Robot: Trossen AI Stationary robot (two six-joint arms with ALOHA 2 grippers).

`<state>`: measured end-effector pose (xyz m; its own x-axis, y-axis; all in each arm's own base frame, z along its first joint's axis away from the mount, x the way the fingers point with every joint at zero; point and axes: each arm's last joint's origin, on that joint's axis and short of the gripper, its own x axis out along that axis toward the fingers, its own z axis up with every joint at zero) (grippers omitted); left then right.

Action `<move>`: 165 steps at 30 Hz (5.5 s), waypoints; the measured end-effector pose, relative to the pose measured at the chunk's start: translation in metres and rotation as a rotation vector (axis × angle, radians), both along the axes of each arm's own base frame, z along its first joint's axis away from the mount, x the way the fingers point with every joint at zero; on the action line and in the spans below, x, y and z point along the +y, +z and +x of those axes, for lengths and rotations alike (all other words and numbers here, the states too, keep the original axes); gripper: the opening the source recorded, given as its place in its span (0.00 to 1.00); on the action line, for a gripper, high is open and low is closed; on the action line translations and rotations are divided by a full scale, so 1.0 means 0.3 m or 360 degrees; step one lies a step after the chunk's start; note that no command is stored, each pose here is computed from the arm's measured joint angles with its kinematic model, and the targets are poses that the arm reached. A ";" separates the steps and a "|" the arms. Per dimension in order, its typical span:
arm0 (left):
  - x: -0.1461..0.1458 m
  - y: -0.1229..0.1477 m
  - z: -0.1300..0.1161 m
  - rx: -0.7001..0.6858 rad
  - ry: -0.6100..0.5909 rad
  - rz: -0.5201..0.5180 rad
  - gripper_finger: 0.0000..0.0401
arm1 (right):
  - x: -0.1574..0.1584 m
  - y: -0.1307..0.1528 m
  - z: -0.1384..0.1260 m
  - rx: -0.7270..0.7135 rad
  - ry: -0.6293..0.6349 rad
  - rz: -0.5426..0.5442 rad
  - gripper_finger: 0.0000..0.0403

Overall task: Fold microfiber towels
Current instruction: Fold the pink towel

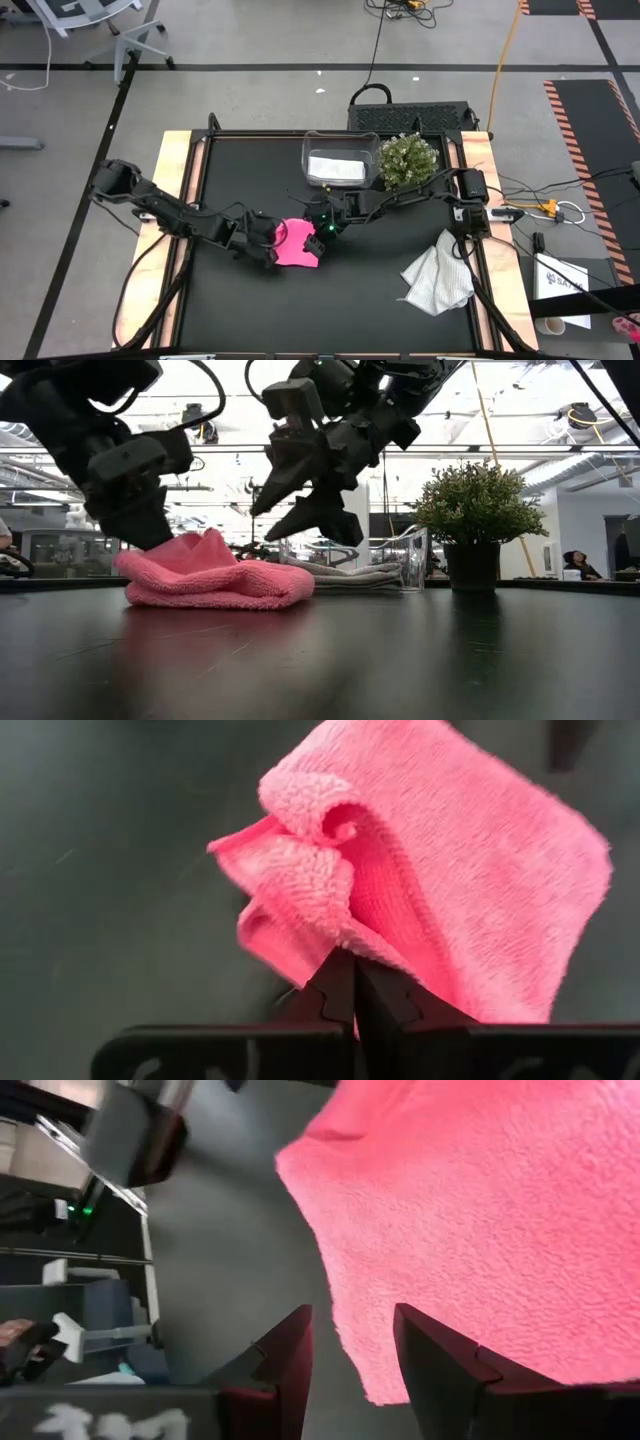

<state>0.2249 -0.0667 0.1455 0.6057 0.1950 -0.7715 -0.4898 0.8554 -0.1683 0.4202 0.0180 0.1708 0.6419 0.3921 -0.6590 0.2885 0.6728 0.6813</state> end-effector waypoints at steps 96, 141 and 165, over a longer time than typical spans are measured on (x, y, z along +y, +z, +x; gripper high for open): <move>-0.013 -0.100 0.079 -0.0054 0.0013 -0.0078 0.00 | 0.005 -0.023 0.016 -0.0072 -0.0162 -0.0401 0.00; -0.015 -0.101 0.078 -0.0030 -0.0022 -0.0125 0.00 | 0.305 -0.192 0.010 -0.0652 -0.0282 -0.0689 0.00; -0.027 -0.040 0.063 -0.0081 -0.0178 -0.0169 0.00 | 0.308 -0.492 -0.056 -0.0494 0.0062 -0.1028 0.00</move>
<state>0.2439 -0.0748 0.1337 0.6580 0.0432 -0.7518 -0.3810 0.8802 -0.2829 0.4034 0.1105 0.0233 0.8309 0.0119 -0.5562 0.1135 0.9751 0.1904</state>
